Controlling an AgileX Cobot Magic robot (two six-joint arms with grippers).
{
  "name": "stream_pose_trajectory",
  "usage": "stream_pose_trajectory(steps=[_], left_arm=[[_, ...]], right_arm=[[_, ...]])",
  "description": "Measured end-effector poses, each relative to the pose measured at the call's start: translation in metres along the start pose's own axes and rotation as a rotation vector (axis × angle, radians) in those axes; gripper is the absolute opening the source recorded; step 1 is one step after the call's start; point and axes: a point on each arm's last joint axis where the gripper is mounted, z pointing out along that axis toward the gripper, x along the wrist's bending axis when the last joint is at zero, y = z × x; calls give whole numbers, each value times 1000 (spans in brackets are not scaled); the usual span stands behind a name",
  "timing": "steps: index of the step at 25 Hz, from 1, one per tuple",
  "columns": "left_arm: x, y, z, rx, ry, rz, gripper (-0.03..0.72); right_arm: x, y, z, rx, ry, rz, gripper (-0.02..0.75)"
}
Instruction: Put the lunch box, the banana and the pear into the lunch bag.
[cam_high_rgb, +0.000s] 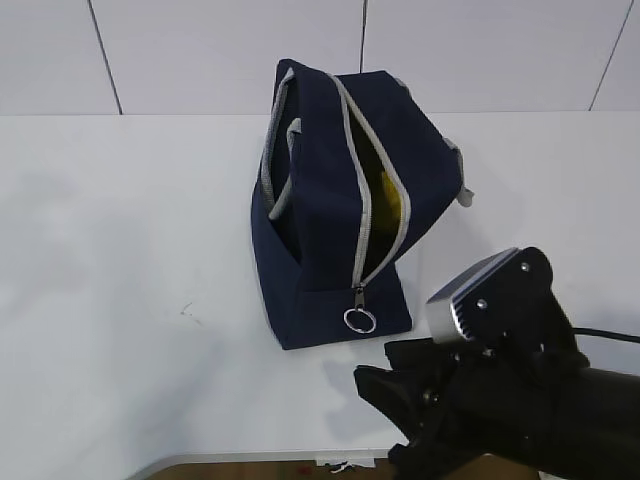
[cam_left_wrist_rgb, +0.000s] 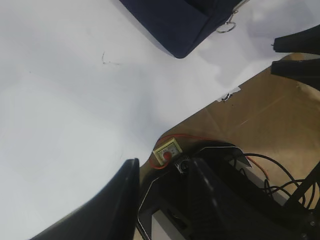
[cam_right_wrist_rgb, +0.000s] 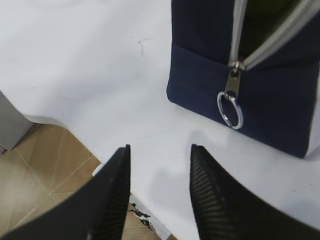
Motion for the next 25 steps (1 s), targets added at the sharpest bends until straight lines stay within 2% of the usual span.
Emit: stream_pose_trajectory(steps=[6, 16, 25], left_arm=[[0, 0, 0, 0, 0, 0, 253], [0, 0, 0, 0, 0, -2, 252], [0, 0, 0, 0, 0, -2, 252]], right_arm=[[-6, -11, 23, -32, -39, 75, 302], [-19, -21, 36, -50, -170, 78, 302], [-22, -29, 47, -64, -184, 51, 345]])
